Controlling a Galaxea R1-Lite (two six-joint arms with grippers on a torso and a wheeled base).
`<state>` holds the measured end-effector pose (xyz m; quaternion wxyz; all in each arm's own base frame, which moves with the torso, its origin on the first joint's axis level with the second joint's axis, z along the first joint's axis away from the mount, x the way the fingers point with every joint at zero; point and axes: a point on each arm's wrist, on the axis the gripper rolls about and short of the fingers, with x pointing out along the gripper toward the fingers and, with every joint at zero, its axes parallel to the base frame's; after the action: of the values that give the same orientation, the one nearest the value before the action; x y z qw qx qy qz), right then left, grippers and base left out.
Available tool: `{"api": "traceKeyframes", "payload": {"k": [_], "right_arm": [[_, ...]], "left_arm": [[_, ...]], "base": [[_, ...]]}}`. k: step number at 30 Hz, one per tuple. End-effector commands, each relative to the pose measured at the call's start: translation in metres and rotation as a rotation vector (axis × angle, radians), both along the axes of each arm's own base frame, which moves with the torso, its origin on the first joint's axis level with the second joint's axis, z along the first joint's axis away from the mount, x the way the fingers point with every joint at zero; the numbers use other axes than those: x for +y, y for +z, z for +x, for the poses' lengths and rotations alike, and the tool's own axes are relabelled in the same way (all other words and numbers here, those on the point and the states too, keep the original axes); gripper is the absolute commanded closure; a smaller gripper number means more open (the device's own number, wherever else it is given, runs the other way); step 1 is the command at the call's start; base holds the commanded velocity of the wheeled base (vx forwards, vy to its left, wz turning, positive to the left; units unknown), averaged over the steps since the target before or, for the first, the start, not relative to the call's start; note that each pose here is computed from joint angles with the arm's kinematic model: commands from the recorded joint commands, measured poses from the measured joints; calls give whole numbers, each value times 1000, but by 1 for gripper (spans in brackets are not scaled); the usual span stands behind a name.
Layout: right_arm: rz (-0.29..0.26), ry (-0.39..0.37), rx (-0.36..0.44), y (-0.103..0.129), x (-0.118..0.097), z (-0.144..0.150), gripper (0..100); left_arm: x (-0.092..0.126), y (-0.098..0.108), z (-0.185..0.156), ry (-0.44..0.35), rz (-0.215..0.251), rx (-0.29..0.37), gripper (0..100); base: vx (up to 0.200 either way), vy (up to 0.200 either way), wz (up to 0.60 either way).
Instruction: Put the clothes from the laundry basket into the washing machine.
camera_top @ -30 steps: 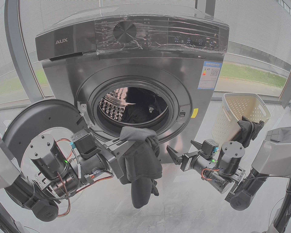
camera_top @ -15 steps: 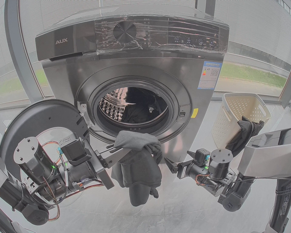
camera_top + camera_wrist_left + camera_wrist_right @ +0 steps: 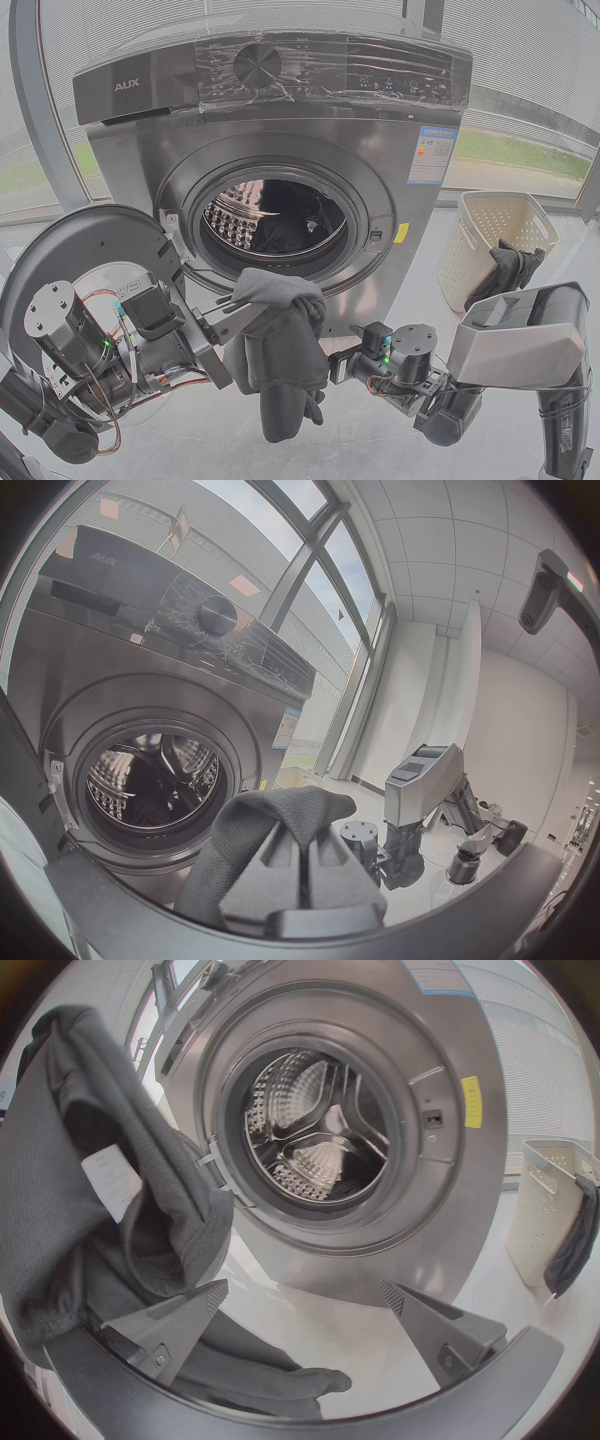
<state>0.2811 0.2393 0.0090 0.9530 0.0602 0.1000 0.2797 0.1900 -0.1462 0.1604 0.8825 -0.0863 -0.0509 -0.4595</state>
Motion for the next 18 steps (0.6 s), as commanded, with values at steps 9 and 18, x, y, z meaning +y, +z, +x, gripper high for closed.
{"api": "traceKeyframes", "payload": {"k": [9, 18], "right_arm": [[-18, 167, 41, -11, 34, -41, 0], [-10, 213, 65, -13, 44, -58, 0]], "left_arm": [[11, -4, 16, 64, 1, 19, 100], [13, -4, 26, 76, -6, 23, 100]], "base": [[0, 0, 0], [0, 0, 0]]}}
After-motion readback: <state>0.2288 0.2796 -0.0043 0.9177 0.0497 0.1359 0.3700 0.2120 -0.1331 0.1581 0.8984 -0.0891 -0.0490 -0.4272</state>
